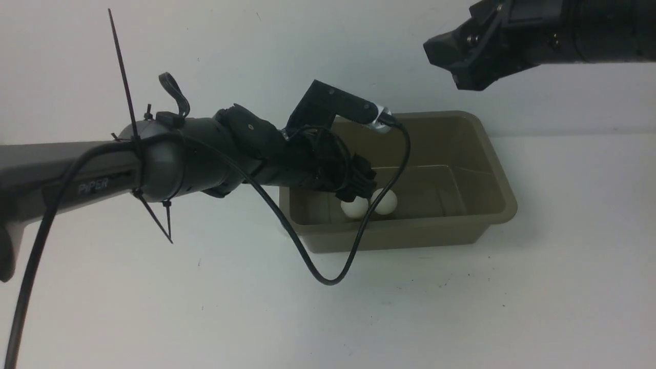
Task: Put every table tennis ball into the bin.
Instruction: Use the left arm to put the table tennis ball into the box, then use the left arm to clamp the table tennis ball closest to it
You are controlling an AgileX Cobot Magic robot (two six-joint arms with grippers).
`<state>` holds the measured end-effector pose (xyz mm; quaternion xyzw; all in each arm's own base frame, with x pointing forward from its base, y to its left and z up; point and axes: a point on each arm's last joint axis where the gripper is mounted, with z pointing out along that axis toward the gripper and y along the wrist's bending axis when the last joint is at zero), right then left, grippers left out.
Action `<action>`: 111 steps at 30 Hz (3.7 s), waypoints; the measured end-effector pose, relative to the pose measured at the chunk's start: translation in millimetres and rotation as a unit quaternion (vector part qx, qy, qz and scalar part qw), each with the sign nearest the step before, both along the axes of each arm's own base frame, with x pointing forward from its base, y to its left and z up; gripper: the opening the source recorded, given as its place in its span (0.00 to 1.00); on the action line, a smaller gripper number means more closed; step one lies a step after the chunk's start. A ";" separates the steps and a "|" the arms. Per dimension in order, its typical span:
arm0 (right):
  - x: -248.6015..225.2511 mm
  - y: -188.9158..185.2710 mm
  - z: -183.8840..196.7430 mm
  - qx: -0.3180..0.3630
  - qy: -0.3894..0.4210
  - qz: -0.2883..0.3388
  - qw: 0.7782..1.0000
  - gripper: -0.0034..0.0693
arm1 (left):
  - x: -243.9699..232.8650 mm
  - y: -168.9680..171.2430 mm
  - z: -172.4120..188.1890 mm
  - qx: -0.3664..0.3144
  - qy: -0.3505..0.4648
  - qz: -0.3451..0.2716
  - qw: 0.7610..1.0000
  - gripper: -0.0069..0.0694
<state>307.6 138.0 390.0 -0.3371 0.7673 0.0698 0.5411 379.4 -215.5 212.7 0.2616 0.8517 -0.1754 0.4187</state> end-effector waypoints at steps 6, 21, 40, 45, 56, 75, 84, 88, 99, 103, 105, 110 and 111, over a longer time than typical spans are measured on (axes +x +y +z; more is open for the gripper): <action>-0.4 0.1 -0.6 -0.002 0.003 0.002 1.000 0.74 | -4.8 -2.1 2.6 -0.005 0.014 -0.020 1.000 0.73; -0.5 0.1 -0.9 -0.005 0.003 0.003 1.000 0.74 | -23.0 71.0 54.7 0.097 0.045 -0.089 0.990 0.73; -1.0 0.2 -1.6 -0.011 0.005 0.008 1.000 0.74 | -23.9 130.7 28.8 0.188 0.055 -0.164 0.967 0.73; -1.0 0.2 -1.6 -0.012 0.005 0.008 1.000 0.74 | -18.0 144.8 19.9 0.138 0.011 -0.174 0.975 0.73; -1.0 0.2 -1.6 -0.012 0.004 0.008 1.000 0.74 | 5.7 140.8 -30.9 0.167 -0.048 -0.234 0.957 0.73; -1.0 0.2 -1.6 -0.013 0.004 0.008 1.000 0.74 | 9.8 110.4 -63.3 0.108 -0.059 -0.268 0.956 0.73; -1.0 0.2 -1.6 -0.014 0.003 0.009 1.000 0.74 | 8.4 86.6 -71.0 0.136 -0.062 -0.265 0.953 0.73; -1.1 0.3 -1.7 -0.015 0.003 0.010 1.000 0.74 | 12.8 89.6 -75.8 0.144 -0.055 -0.239 0.959 0.73; -1.1 0.3 -1.7 -0.015 0.003 0.010 1.000 0.74 | 15.6 93.5 -83.5 0.160 -0.046 -0.220 0.961 0.73; -1.1 0.3 -1.7 -0.015 0.003 0.010 1.000 0.74 | 16.6 94.7 -83.7 0.165 -0.046 -0.213 0.962 0.73; -1.1 0.3 -1.7 -0.015 0.003 0.010 1.000 0.74 | 16.7 94.8 -83.7 0.162 -0.043 -0.208 0.964 0.69; -1.1 0.3 -1.7 -0.015 0.003 0.010 1.000 0.74 | 16.7 94.8 -83.7 0.156 -0.036 -0.200 0.967 0.50; -1.1 0.3 -1.7 -0.016 0.003 0.010 1.000 0.74 | 16.7 94.8 -83.7 0.155 -0.035 -0.199 0.967 0.47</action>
